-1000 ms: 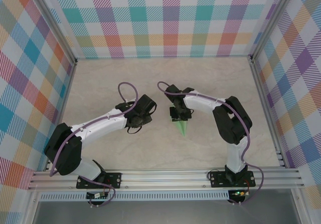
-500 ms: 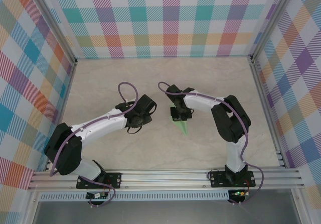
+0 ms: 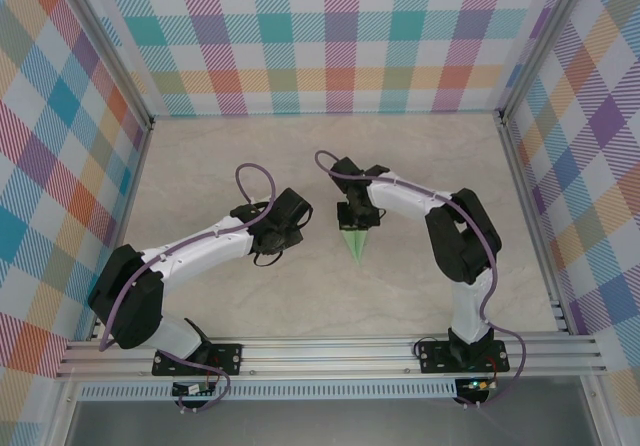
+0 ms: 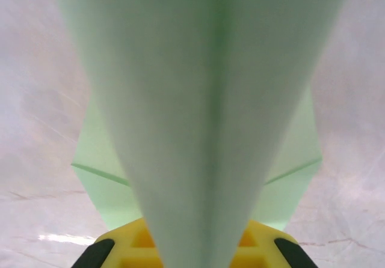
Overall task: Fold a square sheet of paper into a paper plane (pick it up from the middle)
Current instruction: Move a paper plane to the center of the table.
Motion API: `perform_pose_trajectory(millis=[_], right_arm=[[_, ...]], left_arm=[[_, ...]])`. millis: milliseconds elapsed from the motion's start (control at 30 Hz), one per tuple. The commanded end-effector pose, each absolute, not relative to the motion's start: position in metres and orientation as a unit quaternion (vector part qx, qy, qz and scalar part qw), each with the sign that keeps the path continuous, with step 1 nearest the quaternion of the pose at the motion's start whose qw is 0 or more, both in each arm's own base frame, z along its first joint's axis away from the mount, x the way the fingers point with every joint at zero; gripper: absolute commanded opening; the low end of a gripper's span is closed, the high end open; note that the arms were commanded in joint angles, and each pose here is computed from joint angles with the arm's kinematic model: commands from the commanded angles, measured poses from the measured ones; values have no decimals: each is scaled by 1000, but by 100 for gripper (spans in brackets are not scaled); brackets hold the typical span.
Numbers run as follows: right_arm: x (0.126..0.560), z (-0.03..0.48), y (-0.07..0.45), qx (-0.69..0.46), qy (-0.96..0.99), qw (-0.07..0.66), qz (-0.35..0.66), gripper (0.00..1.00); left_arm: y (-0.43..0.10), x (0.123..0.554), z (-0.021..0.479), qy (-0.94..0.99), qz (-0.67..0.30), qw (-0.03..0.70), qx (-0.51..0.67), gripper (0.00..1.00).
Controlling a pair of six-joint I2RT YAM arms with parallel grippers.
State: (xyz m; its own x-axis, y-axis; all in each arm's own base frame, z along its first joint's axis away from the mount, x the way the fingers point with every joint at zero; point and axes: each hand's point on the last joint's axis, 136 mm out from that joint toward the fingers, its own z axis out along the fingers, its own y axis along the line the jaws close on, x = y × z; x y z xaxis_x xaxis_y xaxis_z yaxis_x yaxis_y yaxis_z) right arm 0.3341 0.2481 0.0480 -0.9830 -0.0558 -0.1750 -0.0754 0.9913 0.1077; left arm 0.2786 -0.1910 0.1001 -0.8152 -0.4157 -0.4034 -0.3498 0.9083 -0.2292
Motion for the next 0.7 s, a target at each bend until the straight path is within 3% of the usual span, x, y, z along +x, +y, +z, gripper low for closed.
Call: perform_pose_trajectory(millis=[0, 367, 667], right_arm=[[356, 59, 248, -2, 994, 90, 66, 8], [400, 43, 259, -11, 997, 72, 18, 9], [401, 16, 263, -23, 999, 32, 10, 11]], left_arm=[[-180, 279, 103, 949, -51, 234, -203, 43], [-168, 281, 116, 945, -39, 258, -198, 43], [-161, 281, 115, 943, -36, 262, -203, 43]])
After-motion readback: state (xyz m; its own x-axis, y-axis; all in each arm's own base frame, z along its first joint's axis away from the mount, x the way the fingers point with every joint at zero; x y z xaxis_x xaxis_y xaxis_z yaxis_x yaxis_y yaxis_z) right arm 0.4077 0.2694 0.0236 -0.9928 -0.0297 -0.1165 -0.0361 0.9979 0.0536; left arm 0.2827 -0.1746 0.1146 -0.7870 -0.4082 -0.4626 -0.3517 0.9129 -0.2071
